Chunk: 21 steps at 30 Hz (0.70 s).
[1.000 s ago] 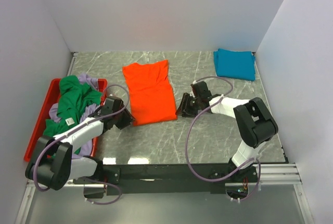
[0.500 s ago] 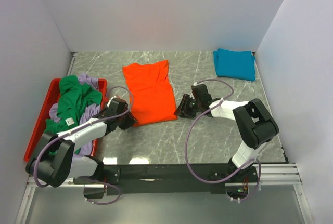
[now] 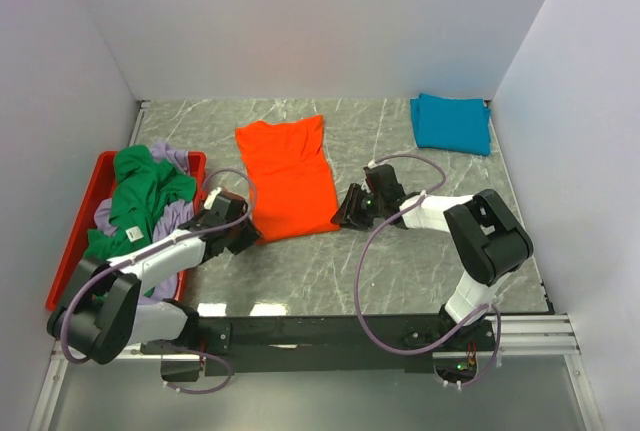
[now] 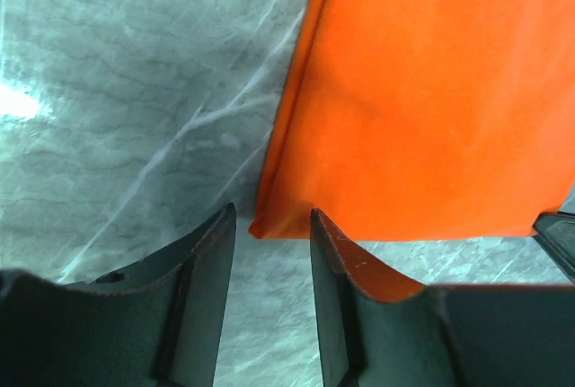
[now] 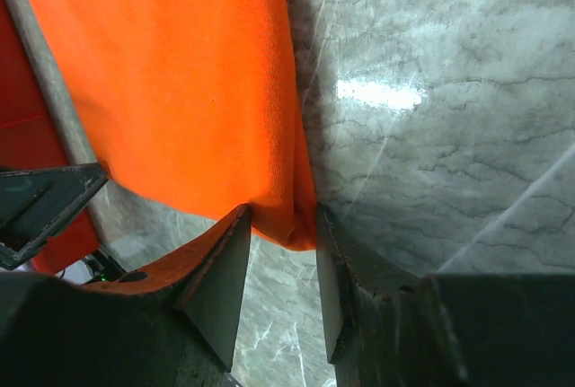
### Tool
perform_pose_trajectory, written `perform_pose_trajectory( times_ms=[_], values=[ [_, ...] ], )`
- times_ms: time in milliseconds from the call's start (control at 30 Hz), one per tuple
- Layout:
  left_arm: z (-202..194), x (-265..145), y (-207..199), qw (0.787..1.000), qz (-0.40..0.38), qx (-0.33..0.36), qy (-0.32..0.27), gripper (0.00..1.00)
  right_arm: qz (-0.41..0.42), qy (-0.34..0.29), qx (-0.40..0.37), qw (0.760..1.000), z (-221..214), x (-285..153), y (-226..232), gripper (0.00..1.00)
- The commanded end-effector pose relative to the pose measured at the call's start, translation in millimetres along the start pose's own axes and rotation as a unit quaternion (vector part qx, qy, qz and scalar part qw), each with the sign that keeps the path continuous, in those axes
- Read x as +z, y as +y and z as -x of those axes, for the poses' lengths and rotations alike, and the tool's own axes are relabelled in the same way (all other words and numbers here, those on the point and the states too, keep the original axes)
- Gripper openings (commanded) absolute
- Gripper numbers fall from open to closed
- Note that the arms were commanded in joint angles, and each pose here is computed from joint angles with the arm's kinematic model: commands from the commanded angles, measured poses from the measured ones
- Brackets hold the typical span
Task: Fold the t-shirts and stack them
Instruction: Fold the tshirt
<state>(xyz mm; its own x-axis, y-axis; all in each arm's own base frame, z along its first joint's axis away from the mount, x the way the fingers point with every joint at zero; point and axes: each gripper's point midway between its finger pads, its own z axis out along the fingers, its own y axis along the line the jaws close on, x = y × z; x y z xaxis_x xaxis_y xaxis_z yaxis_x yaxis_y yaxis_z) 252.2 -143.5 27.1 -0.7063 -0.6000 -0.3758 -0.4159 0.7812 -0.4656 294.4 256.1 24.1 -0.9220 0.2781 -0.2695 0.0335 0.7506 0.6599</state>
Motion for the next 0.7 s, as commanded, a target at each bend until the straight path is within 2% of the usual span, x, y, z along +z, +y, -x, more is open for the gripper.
perform_pose_trajectory(
  times_ms=[0, 167, 233, 333, 367, 467, 533, 667],
  values=[
    [-2, 0, 8, 1.000, 0.011, -0.004, -0.004, 0.45, -0.031, 0.023, 0.007, 0.999, -20, 7, -22, 0.42],
    [-4, 7, 2, 1.000, -0.001, -0.007, 0.001, 0.45, -0.031, 0.025, 0.007, 0.999, -22, 8, -22, 0.38],
    [-5, 12, 2, 1.000, 0.004, -0.006, 0.005, 0.43, -0.030, 0.026, 0.005, 0.999, -22, 8, -21, 0.33],
    [-10, 18, -1, 1.000, -0.004, -0.003, 0.016, 0.28, -0.032, 0.025, -0.001, 0.999, -20, 8, -20, 0.22],
    [-15, 18, -3, 1.000, -0.007, 0.001, 0.022, 0.18, -0.035, 0.022, -0.010, 0.999, -18, 8, -19, 0.19],
    [-24, 18, -9, 0.999, -0.009, 0.016, 0.031, 0.01, -0.049, 0.020, -0.019, 0.998, -16, 2, -23, 0.06],
    [-29, 15, -12, 0.999, -0.008, 0.028, 0.040, 0.01, -0.052, 0.013, -0.024, 0.998, -15, -4, -22, 0.00],
    [-47, 5, -18, 0.996, -0.010, 0.059, 0.061, 0.01, -0.066, 0.026, -0.030, 0.997, -32, -18, -34, 0.00]
  ],
)
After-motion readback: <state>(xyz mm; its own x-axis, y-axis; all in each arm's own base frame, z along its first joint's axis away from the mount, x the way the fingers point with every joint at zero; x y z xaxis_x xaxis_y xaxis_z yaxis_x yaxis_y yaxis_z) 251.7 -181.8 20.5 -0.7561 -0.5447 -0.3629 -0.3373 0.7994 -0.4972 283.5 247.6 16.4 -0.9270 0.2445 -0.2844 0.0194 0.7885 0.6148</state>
